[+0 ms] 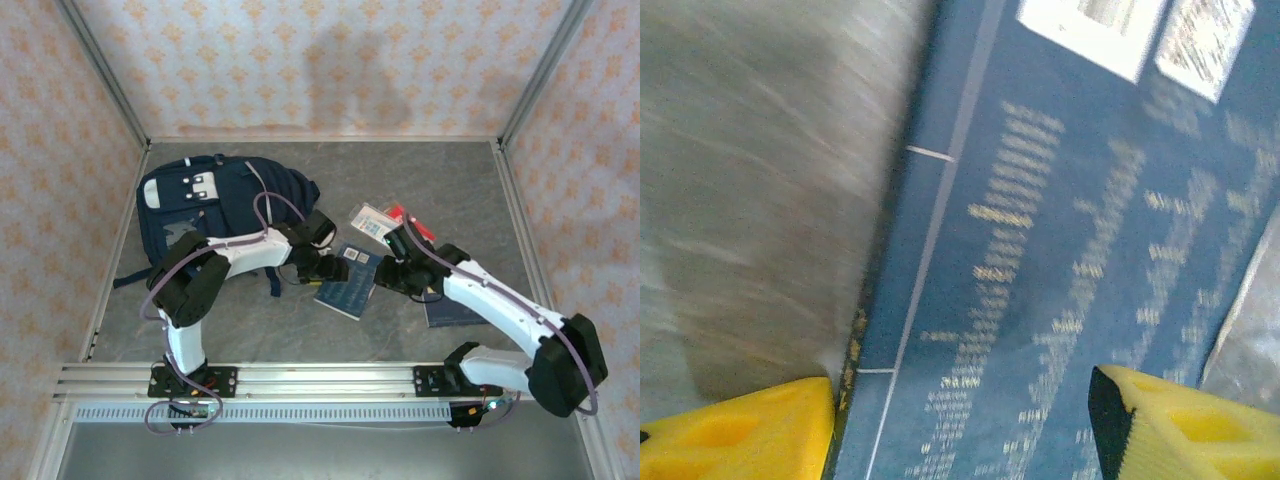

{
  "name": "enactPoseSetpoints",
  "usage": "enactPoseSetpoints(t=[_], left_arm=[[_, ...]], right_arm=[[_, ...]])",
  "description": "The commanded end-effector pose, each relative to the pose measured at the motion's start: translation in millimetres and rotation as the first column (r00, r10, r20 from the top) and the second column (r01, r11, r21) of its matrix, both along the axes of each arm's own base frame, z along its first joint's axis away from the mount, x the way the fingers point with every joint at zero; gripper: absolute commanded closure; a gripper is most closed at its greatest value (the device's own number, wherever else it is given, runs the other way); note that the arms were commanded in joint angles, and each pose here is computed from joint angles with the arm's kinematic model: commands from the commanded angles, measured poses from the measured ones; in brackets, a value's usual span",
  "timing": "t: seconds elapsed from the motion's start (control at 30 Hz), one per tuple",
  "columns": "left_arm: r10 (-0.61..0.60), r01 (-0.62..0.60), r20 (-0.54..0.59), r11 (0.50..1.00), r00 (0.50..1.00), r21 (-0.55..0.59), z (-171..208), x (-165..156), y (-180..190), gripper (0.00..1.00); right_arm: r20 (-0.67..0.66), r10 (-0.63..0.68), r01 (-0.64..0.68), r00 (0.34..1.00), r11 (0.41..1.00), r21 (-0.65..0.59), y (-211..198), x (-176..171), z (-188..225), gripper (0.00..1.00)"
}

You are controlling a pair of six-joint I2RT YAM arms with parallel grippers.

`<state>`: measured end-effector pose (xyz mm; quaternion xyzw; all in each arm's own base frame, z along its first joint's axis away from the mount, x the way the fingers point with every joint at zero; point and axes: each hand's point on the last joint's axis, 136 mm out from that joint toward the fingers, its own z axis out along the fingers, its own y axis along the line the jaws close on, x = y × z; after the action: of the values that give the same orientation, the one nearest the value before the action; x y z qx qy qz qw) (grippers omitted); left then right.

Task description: Pack the student bag

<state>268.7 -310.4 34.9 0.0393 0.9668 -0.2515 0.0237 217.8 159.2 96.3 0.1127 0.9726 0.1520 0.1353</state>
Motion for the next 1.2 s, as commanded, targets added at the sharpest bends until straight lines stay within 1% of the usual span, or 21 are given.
enactPoseSetpoints(t=[0.0, 0.1, 0.2, 0.3, 0.43, 0.53, 0.63, 0.7, 0.77, 0.9, 0.93, 1.17], left_arm=[[-0.052, 0.048, -0.075, 0.997, 0.996, -0.056, 2.6, -25.8, -16.5, 0.32], [-0.05, 0.047, -0.071, 0.998, 0.996, -0.051, 2.2, -30.2, -12.6, 0.32], [-0.044, 0.043, -0.024, 0.997, 0.999, -0.058, 9.7, -24.5, -11.5, 0.33], [-0.045, 0.047, 0.019, 0.996, 0.999, -0.072, 16.8, -17.2, -15.4, 0.38], [-0.029, 0.032, 0.069, 0.998, 0.997, -0.051, 19.4, -2.6, -12.5, 0.4], [-0.01, 0.014, 0.071, 0.998, 0.997, -0.054, 15.2, 5.4, -10.5, 0.42], [-0.008, 0.012, 0.066, 0.998, 0.998, -0.06, 11.9, 10.4, -11.9, 0.43], [-0.007, 0.011, 0.063, 0.998, 0.998, -0.054, 9.4, 13.8, -12.8, 0.44], [-0.006, 0.009, 0.054, 0.999, 0.999, -0.051, 5.3, 15.4, -13.2, 0.44], [-0.006, 0.008, 0.034, 0.998, 0.999, -0.06, 0.9, 15.7, -17.1, 0.47], [-0.002, 0.003, 0.013, 0.999, 1.0, -0.052, -8.7, 14.7, -17.3, 0.47], [-0.005, 0.004, -0.014, 0.998, 1.0, -0.068, -14.4, 13.2, -23.2, 0.49]], right_arm=[[-0.044, 0.001, -0.002, 0.999, 0.999, -0.04, -2.5, 5.7, -14.3, 0.61], [-0.09, -0.018, 0.011, 0.996, 0.997, -0.079, -8.7, 9.5, -23.6, 0.54], [-0.1, -0.023, 0.013, 0.995, 0.995, -0.097, -11.8, 16.7, -31.7, 0.47], [-0.105, -0.009, -0.001, 0.994, 0.995, -0.098, -9.8, 22.7, -41.4, 0.46], [-0.103, 0.007, -0.016, 0.995, 0.996, -0.088, -5.2, 31.6, -50.4, 0.46], [-0.083, 0.021, -0.024, 0.996, 0.999, -0.041, 1.1, 40.4, -56.3, 0.48], [-0.078, 0.028, -0.027, 0.997, 1.0, 0.014, 7.4, 46.7, -60.2, 0.53], [-0.085, 0.029, -0.026, 0.996, 0.999, 0.034, 9.9, 49.2, -64.5, 0.57], [-0.093, 0.036, -0.031, 0.995, 0.998, 0.051, 13.3, 49.4, -68.0, 0.59], [-0.125, 0.043, -0.033, 0.991, 0.996, 0.077, 18.6, 46.3, -78.5, 0.61], [-0.131, 0.039, -0.029, 0.991, 0.996, 0.08, 19.0, 45.7, -80.7, 0.61], [-0.159, 0.054, -0.034, 0.986, 0.992, 0.123, 24.9, 38.2, -88.0, 0.62]])
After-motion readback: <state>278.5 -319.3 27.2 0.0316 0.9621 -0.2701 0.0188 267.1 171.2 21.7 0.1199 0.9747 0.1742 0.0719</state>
